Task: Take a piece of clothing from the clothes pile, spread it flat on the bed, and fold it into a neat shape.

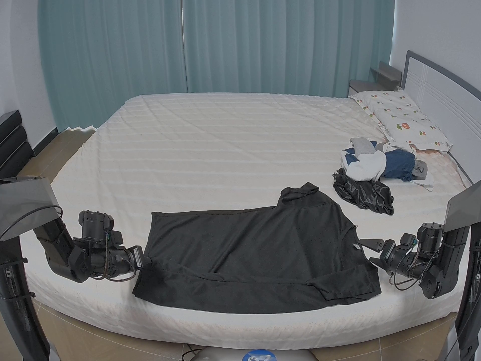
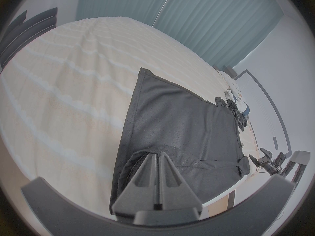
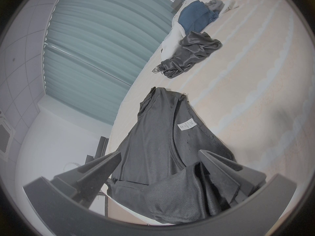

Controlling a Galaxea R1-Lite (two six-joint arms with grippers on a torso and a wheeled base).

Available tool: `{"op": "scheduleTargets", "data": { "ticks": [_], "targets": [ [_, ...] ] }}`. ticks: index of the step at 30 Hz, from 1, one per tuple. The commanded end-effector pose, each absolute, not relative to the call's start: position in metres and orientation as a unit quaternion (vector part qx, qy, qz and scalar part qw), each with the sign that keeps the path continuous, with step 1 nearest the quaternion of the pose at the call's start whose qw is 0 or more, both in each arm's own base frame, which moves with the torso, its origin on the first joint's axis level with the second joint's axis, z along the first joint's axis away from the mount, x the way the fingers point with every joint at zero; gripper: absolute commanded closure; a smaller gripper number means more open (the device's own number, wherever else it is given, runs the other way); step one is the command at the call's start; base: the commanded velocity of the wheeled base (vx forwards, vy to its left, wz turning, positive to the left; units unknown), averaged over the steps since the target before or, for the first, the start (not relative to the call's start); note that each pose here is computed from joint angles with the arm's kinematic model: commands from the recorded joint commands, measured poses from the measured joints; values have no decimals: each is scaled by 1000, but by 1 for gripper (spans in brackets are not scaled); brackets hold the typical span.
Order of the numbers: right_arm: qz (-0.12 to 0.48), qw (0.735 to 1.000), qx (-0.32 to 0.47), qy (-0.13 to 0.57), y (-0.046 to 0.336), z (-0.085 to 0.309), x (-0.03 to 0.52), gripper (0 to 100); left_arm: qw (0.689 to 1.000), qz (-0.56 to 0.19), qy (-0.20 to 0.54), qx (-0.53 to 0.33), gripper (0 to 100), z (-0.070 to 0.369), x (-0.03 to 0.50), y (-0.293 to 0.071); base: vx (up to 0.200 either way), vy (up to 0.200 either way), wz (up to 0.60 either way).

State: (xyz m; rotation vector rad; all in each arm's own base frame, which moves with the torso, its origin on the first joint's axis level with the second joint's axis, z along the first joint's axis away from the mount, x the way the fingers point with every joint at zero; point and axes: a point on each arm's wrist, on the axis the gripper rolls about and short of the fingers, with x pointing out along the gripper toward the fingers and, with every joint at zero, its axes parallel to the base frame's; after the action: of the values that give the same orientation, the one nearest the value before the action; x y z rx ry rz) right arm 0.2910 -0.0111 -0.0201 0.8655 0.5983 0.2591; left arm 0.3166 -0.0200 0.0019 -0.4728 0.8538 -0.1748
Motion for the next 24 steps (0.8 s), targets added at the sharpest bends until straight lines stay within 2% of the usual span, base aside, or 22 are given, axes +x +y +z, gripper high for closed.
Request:
{"op": "scheduleTargets", "data": {
  "ticks": [1,12,18,24],
  "targets": [
    [134,862,402,278,-8,-17,293,0,882,-84,403,-230,100,10,312,-19,0,0,0],
    [144,875,366,282,-7,-25,296,0,881,-79,395,-247,100,18,309,-19,0,0,0],
    [146,884,326,301,-10,-51,299,0,880,-78,399,-247,100,16,306,-18,0,0,0],
    [148,883,321,308,-7,-57,300,0,879,-76,400,-247,100,16,307,-17,0,0,0]
  ]
}}
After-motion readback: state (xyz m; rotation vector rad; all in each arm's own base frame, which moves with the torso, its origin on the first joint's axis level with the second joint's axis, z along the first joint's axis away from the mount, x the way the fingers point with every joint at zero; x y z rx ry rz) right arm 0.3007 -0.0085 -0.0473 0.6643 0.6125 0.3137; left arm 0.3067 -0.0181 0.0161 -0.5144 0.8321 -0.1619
